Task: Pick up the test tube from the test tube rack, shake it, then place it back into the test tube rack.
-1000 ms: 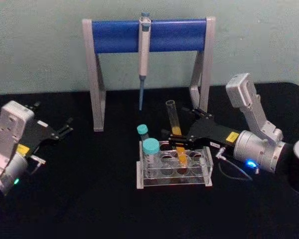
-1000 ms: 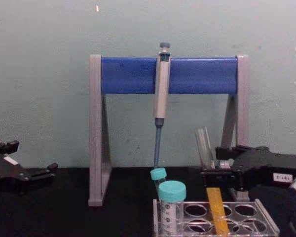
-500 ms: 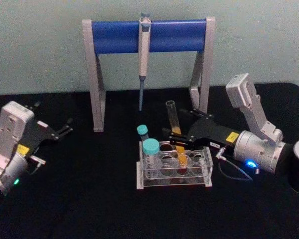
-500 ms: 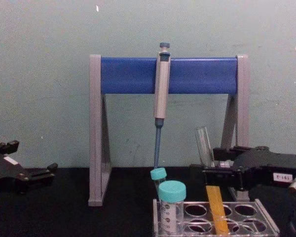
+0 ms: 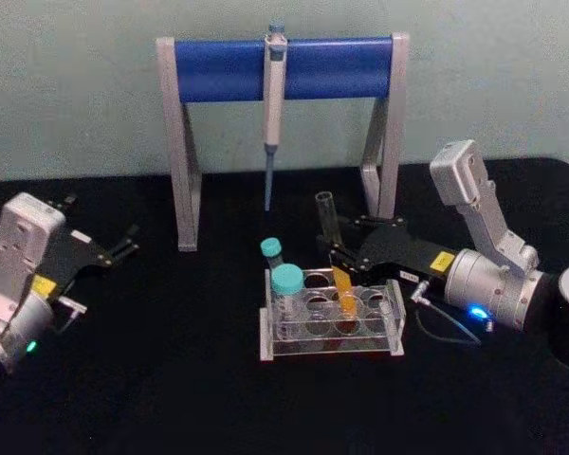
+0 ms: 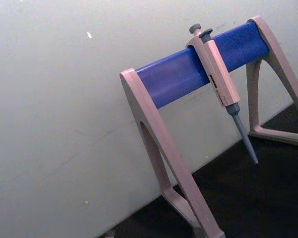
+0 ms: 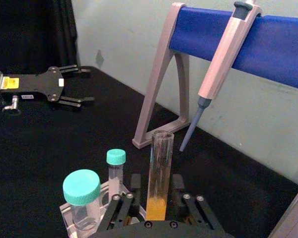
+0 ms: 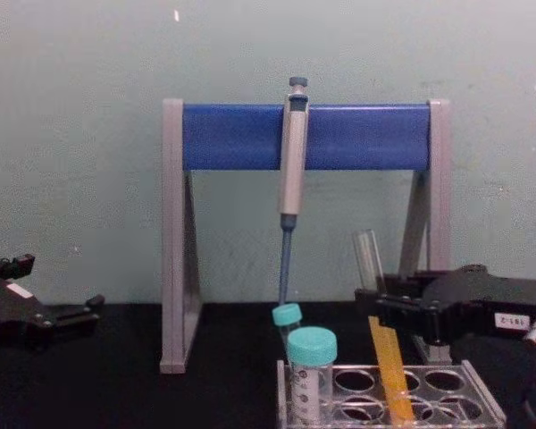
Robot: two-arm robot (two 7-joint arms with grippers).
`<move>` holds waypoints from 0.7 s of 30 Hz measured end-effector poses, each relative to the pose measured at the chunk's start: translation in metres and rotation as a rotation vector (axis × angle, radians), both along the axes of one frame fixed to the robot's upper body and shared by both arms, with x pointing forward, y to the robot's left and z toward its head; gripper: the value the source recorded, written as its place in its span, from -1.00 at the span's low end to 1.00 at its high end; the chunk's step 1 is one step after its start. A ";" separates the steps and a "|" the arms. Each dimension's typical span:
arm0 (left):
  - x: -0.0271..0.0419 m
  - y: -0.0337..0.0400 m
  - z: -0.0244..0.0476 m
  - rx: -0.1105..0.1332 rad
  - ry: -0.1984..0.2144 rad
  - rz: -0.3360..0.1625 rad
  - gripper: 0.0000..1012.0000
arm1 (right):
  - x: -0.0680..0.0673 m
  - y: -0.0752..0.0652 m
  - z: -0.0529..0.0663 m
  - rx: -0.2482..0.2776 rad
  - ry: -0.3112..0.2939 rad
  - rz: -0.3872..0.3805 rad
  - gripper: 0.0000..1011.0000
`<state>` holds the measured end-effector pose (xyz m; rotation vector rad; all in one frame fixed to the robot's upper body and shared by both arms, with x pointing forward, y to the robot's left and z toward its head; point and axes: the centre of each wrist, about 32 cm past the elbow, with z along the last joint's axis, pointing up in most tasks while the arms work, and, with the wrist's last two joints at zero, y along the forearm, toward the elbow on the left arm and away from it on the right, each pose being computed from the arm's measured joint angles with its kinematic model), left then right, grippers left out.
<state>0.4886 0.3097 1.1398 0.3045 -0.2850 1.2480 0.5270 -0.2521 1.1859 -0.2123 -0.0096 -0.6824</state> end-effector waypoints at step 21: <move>0.0000 0.0000 0.0000 0.000 0.000 0.000 0.98 | 0.000 0.000 0.000 0.000 0.000 0.000 -0.56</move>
